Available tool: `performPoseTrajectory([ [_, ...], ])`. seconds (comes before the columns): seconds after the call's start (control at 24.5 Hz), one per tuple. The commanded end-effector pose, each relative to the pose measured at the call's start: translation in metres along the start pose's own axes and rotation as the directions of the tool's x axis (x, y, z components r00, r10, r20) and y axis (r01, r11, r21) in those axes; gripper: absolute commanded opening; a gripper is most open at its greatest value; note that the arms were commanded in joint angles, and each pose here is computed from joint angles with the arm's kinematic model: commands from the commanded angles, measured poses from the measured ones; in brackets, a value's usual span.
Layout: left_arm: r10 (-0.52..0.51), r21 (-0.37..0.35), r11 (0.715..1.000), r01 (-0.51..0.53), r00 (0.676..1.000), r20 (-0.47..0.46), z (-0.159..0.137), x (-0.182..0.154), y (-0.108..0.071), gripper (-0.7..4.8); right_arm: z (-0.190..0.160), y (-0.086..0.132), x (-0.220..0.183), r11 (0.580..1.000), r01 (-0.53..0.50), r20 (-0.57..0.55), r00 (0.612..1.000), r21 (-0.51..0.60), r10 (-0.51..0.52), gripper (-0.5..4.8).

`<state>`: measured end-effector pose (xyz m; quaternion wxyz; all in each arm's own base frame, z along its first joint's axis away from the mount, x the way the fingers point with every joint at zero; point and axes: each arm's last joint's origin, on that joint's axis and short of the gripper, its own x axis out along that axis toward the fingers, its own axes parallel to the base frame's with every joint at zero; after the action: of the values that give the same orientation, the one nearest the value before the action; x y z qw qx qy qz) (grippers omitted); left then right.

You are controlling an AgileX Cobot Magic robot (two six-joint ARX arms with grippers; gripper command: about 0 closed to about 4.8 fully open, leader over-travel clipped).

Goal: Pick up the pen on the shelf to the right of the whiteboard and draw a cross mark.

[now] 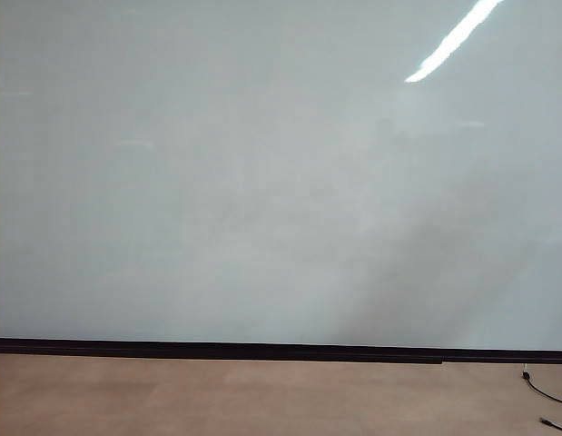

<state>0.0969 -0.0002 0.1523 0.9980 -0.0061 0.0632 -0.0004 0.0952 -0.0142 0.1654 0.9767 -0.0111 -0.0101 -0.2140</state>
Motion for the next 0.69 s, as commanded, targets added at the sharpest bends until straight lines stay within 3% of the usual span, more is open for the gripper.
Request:
performPoseTrajectory([
  [0.04,-0.004,0.004,1.0,0.004,1.0,0.011,0.0017,-0.0002,-0.0002,-0.04,-0.0004,-0.0003,-0.0002,1.0,0.007,-0.015,1.0,-0.006,-0.007,0.0],
  [0.12,-0.004,0.005,1.0,0.004,1.0,0.011,0.0017,-0.0002,-0.0002,-0.04,-0.0018,-0.0002,-0.0002,1.0,0.003,-0.029,1.0,-0.012,-0.003,0.35],
  [0.2,-0.004,0.005,1.0,0.004,1.0,0.011,0.0017,-0.0002,-0.0002,-0.05,-0.003,-0.0001,-0.0003,1.0,0.002,-0.04,0.999,-0.017,-0.003,1.82],
  [0.25,-0.004,0.005,1.0,0.004,1.0,0.011,0.0017,-0.0002,-0.0002,-0.04,-0.0038,-0.0001,-0.0003,1.0,0.002,-0.048,0.999,-0.02,-0.003,4.61],
  [0.29,-0.004,0.004,1.0,0.004,1.0,0.011,0.0017,-0.0002,-0.0001,-0.04,-0.0038,-0.0001,-0.0003,1.0,0.002,-0.048,0.999,-0.02,-0.003,4.79],
  [0.69,-0.004,0.004,1.0,0.004,1.0,0.011,0.0017,-0.0002,-0.0002,-0.04,-0.0017,-0.0002,-0.0002,1.0,0.004,-0.028,1.0,-0.01,-0.004,4.79],
])
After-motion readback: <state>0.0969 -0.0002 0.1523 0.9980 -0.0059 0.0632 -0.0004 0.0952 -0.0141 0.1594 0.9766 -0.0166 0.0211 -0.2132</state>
